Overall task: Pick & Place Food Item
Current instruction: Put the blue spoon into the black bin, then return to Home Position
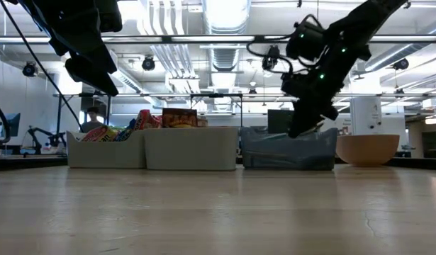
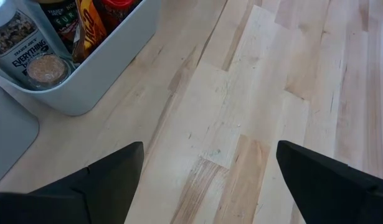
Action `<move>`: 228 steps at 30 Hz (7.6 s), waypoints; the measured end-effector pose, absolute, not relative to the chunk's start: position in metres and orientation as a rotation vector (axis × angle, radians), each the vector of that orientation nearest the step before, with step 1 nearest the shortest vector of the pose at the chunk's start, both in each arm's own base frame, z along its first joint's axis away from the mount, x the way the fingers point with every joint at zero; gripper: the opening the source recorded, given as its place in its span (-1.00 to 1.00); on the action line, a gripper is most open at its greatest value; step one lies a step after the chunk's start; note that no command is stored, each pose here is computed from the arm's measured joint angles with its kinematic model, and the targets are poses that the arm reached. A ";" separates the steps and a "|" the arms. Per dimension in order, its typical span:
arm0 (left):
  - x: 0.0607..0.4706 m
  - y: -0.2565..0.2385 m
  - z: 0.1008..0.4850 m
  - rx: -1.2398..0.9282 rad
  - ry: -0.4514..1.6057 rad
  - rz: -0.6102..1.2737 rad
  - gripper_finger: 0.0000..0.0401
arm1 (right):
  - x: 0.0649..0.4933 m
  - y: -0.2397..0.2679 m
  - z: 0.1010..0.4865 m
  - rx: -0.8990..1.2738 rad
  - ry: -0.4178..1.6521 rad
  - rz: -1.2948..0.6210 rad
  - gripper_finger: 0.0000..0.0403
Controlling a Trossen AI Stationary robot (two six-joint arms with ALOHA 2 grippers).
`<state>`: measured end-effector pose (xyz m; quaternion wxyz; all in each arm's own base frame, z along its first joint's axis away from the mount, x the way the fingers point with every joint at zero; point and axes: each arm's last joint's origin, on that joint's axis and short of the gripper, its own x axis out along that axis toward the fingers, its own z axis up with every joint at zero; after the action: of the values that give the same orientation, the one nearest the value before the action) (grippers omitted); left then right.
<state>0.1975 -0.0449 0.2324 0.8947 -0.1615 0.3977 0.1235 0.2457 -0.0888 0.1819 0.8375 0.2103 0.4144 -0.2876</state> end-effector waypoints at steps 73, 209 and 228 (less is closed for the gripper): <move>0.197 -0.045 0.232 -0.334 0.825 0.256 0.84 | 0.257 -0.098 0.165 0.461 0.957 -0.533 0.47; 0.093 0.003 0.166 -0.188 0.189 0.299 0.84 | 0.103 -0.005 0.166 0.288 0.024 0.080 0.47; 0.093 0.003 0.165 -0.190 0.191 0.299 0.84 | 0.105 -0.005 0.163 0.277 0.062 0.075 0.47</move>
<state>0.0931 0.0029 0.1655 0.9798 -0.0944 0.0950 0.1487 0.1055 -0.0052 0.1628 0.9893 0.1378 0.0311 0.0375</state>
